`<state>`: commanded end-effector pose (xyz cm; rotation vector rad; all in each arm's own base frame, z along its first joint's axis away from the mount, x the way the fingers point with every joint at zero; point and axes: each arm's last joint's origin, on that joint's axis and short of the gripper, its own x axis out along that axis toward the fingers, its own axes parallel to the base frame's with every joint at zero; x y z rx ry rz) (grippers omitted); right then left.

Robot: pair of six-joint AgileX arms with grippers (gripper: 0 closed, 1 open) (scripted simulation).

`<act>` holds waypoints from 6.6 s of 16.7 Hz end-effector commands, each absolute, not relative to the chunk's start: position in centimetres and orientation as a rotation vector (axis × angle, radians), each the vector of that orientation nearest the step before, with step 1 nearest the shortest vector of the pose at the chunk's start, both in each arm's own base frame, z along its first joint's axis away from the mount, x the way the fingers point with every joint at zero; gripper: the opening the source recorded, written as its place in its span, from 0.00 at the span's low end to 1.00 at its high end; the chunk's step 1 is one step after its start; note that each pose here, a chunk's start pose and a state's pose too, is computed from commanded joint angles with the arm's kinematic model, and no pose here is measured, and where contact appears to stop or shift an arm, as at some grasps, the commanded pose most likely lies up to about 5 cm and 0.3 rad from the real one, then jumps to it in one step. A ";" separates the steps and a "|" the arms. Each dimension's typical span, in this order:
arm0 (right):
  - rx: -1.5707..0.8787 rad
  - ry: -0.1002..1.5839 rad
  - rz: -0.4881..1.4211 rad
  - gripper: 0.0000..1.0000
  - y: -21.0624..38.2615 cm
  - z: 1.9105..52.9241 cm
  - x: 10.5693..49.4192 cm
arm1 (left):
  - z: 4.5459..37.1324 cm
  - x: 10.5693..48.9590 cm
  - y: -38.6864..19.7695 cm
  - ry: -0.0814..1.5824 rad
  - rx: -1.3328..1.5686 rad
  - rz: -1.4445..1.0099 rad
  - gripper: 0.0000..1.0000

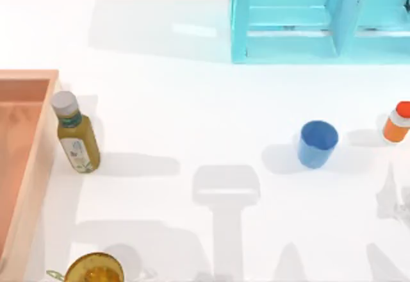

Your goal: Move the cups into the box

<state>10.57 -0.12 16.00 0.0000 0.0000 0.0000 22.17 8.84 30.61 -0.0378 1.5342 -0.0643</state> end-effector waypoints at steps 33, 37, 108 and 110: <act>0.000 0.000 0.000 1.00 -0.1 16.0 10.6 | 22.5 29.6 -41.5 1.271 -0.002 0.004 1.00; 0.000 0.000 0.000 1.00 -0.1 16.0 10.6 | 22.3 29.6 -41.5 1.275 0.000 0.006 1.00; 0.000 0.000 0.000 1.00 -0.1 16.0 10.6 | 26.2 40.4 -10.0 1.355 0.024 0.032 0.00; 0.000 0.000 0.000 1.00 -0.1 16.0 10.6 | 26.7 40.1 -3.9 1.388 0.017 0.035 0.00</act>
